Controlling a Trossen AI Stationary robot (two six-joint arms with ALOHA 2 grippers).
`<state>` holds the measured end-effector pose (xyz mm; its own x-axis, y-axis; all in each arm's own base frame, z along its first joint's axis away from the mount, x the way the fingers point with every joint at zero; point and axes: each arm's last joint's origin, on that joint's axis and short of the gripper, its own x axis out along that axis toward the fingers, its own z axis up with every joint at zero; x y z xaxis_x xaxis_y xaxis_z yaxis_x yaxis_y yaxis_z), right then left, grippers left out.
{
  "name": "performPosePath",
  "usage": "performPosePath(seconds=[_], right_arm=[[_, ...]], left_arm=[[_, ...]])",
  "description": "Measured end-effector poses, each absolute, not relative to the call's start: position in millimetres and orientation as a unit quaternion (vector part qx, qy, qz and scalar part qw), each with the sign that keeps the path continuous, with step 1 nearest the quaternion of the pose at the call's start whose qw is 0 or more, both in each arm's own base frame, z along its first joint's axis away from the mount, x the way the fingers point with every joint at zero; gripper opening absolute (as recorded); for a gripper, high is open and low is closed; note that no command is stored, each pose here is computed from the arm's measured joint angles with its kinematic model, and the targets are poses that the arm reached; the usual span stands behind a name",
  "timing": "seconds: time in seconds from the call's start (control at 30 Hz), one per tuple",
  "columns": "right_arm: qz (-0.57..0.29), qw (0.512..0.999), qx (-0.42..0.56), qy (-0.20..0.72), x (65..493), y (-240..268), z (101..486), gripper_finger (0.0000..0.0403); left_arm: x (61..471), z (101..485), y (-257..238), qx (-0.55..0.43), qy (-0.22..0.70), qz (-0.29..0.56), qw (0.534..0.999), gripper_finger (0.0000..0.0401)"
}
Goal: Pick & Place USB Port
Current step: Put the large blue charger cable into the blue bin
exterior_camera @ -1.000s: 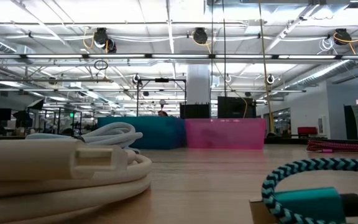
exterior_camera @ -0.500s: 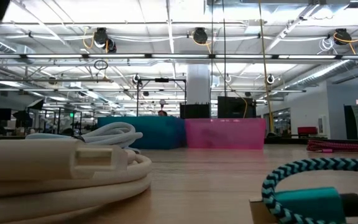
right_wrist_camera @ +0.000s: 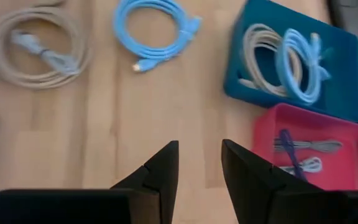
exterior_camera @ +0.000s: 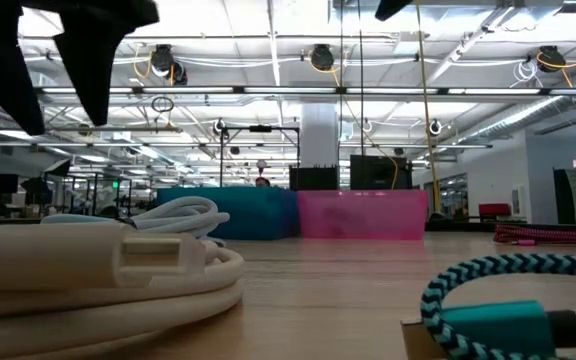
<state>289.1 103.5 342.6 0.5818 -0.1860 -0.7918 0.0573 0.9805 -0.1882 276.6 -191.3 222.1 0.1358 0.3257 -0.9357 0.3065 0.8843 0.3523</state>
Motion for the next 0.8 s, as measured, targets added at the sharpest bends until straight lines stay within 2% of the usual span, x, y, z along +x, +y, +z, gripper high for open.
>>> performPosePath(seconds=[0.07,0.2,0.47,0.63,0.8], right_arm=[[-0.087,0.890,-0.063,0.444,291.6,101.7,338.5,0.0116],[-0.092,0.904,-0.031,0.416,294.1,102.1,331.5,0.0116],[-0.058,0.947,0.029,0.313,278.8,114.2,328.7,0.0116],[-0.057,0.958,0.043,0.279,260.0,116.8,331.8,0.0116],[-0.050,0.961,0.068,0.263,245.6,116.5,336.9,0.0116]], left_arm=[[280.6,219.8,-191.4,0.270,0.649,-0.018,0.711,0.0229],[291.5,213.6,-182.9,0.265,0.657,-0.046,0.704,0.0229],[297.8,176.6,-145.4,0.145,0.709,-0.038,0.689,0.0229],[297.1,163.8,-131.5,0.132,0.720,-0.034,0.680,0.0229],[302.9,159.7,-124.4,0.093,0.714,-0.036,0.693,0.0229]])
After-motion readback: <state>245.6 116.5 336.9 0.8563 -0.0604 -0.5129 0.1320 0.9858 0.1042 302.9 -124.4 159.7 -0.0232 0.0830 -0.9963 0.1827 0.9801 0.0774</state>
